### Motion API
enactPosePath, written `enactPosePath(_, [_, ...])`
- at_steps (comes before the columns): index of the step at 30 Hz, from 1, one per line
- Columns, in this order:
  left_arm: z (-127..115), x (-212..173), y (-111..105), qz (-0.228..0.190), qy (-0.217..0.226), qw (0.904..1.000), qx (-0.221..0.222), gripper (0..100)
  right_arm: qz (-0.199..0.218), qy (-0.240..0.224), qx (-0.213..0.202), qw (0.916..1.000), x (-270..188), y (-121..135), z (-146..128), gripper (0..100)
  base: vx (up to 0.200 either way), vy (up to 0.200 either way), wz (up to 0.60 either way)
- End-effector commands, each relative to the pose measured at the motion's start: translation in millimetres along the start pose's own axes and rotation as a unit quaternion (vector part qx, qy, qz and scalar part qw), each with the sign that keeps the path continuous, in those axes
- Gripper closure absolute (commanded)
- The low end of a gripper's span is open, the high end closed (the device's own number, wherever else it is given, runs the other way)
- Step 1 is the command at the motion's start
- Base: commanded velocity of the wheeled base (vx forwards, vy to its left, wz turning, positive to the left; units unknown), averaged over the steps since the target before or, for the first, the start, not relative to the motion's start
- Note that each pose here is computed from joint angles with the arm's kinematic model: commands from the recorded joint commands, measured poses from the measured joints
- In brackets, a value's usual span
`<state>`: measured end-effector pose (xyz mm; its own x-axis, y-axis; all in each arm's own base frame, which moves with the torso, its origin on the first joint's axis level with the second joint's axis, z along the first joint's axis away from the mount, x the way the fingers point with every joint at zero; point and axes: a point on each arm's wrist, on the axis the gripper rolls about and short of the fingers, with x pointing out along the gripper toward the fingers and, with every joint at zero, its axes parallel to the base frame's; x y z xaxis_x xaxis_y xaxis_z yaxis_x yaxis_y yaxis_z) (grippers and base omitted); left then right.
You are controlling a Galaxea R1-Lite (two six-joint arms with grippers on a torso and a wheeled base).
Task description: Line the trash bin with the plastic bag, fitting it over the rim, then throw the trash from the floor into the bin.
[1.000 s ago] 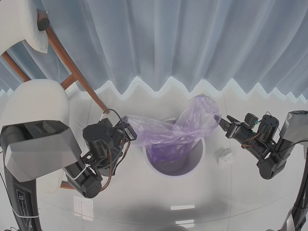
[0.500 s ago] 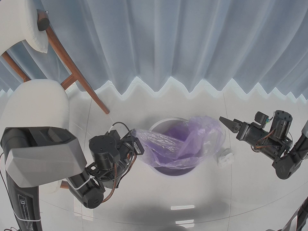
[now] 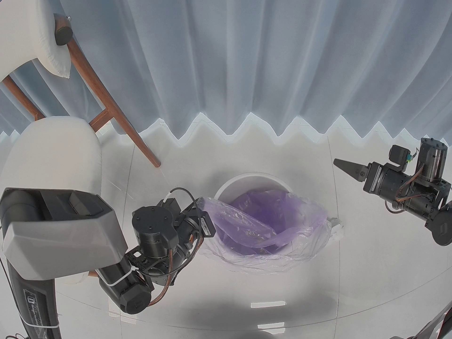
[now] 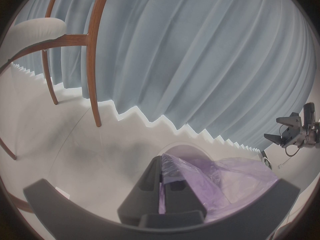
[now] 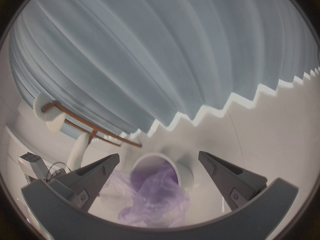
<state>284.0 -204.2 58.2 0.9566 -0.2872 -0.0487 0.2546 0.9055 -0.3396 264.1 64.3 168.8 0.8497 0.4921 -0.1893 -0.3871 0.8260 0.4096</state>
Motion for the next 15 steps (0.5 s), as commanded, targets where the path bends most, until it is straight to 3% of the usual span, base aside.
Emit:
enactPosePath(1, [-9, -7, 3, 0.001, 0.024, 0.9997, 0.009, 100, 0.004, 0.072, -0.069, 0.9950, -18, 20, 10, 0, 0.000, 0.000, 0.00])
enactPosePath(3, [-9, -7, 3, 0.001, 0.024, 0.9997, 0.010, 100, 0.007, 0.086, -0.150, 0.9850, -13, 10, -1, 0, 0.000, 0.000, 0.00])
enactPosePath(5, [-10, -7, 3, 0.001, 0.026, 0.9996, 0.011, 100, 0.027, 0.083, -0.182, 0.9794, -12, 4, -10, 0, 0.000, 0.000, 0.00])
enactPosePath(6, [-11, -8, 3, 0.001, 0.027, 0.9996, 0.011, 100, 0.057, 0.077, -0.193, 0.9766, -11, 4, -14, 0, 0.000, 0.000, 0.00])
enactPosePath(8, [-14, -8, 5, 0.003, 0.032, 0.9994, 0.014, 100, 0.115, 0.069, -0.232, 0.9634, -5, -1, -24, 0, 0.000, 0.000, 0.00])
enactPosePath(10, [-15, -8, 5, 0.004, 0.034, 0.9993, 0.015, 100, 0.147, 0.053, -0.293, 0.9432, 4, -11, -31, 0, 0.000, 0.000, 0.00])
enactPosePath(11, [-15, -8, 5, 0.004, 0.034, 0.9993, 0.015, 100, 0.148, 0.052, -0.298, 0.9416, 4, -12, -31, 0, 0.000, 0.000, 0.00])
enactPosePath(13, [-15, -8, 5, 0.004, 0.034, 0.9993, 0.015, 100, 0.198, 0.013, -0.396, 0.8968, 14, -33, -39, 0, 0.000, 0.000, 0.00])
enactPosePath(14, [-14, -8, 5, 0.004, 0.032, 0.9994, 0.014, 100, 0.223, -0.005, -0.424, 0.8775, 19, -37, -41, 0, 0.000, 0.000, 0.00])
enactPosePath(15, [-14, -8, 5, 0.004, 0.033, 0.9993, 0.014, 100, 0.233, -0.013, -0.438, 0.8680, 22, -39, -43, 0, 0.000, 0.000, 0.00])
